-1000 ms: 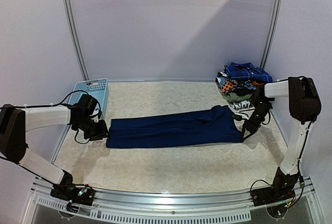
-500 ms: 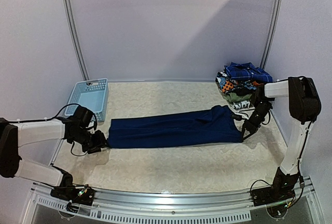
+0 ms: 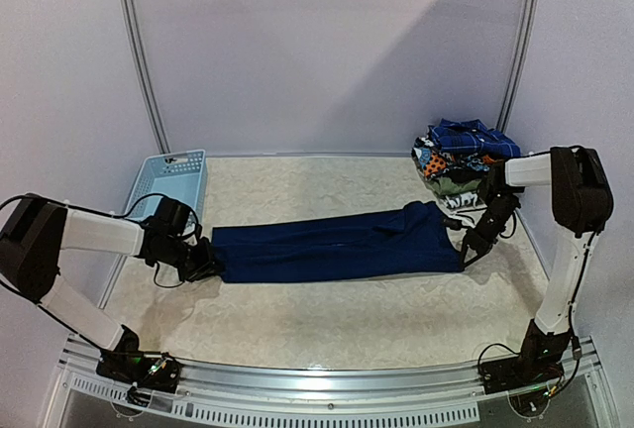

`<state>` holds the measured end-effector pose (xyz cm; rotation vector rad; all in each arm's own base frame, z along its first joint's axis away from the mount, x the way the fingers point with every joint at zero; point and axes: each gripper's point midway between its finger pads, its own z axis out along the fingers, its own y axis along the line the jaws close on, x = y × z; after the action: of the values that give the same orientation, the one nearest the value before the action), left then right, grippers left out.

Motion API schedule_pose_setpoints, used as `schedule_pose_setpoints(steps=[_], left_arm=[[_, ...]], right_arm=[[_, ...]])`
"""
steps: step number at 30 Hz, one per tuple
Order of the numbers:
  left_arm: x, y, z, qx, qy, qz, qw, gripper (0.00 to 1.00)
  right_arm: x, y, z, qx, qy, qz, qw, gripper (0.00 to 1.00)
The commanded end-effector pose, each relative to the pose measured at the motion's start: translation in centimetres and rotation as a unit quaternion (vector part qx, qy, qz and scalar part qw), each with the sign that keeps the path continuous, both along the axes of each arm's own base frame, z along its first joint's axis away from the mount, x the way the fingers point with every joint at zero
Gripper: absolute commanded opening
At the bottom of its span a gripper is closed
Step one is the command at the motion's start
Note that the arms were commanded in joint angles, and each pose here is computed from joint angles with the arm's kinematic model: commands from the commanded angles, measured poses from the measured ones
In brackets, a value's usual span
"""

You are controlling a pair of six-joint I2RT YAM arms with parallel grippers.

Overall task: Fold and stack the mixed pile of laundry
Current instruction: Move the rectangle-folded T-shirt to the center of the board.

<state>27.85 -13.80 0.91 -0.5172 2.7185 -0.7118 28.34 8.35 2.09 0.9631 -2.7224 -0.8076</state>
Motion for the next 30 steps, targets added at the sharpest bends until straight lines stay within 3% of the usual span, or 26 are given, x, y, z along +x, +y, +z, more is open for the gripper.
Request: schedule_pose_setpoints(steps=[1, 7, 16, 17, 18, 20, 22, 26, 30], left_arm=[[-3.4, 1.7, -2.0, 0.058, 0.069, -0.006, 0.996, 0.08], [-5.8, 2.8, -0.4, 0.092, 0.098, -0.029, 0.991, 0.01], [-8.6, 3.6, 0.6, 0.105, 0.119, -0.041, 0.986, 0.00], [-8.8, 3.5, 0.5, 0.104, 0.124, -0.040, 0.986, 0.01], [-9.0, 3.6, 0.4, 0.108, 0.129, -0.038, 0.985, 0.09], [-9.4, 4.0, 0.9, 0.125, 0.137, -0.037, 0.982, 0.31], [-8.9, 4.3, 2.9, 0.146, 0.121, -0.037, 0.981, 0.41], [-6.0, 4.9, 9.4, 0.196, 0.044, -0.040, 0.979, 0.46], [-2.6, 3.0, 13.5, 0.237, -0.014, -0.113, 0.965, 0.50]], right_arm=[[-0.1, 0.0, 0.3, 0.001, 0.000, -0.005, 1.000, 0.01], [-0.8, -0.3, 0.3, -0.007, 0.012, 0.000, 1.000, 0.00], [-3.2, -0.6, 0.3, -0.015, 0.039, 0.006, 0.999, 0.00], [-3.5, -0.7, 0.3, -0.017, 0.041, 0.007, 0.999, 0.00], [-3.6, -0.7, 0.3, -0.018, 0.042, 0.008, 0.999, 0.01], [-3.4, -1.0, 0.6, -0.024, 0.030, 0.008, 0.999, 0.11], [-2.5, -1.2, 1.8, -0.032, 0.003, 0.008, 0.999, 0.26], [1.0, -1.5, 6.1, -0.047, -0.090, -0.006, 0.995, 0.49], [3.3, -1.4, 9.3, -0.045, -0.144, -0.020, 0.988, 0.54]])
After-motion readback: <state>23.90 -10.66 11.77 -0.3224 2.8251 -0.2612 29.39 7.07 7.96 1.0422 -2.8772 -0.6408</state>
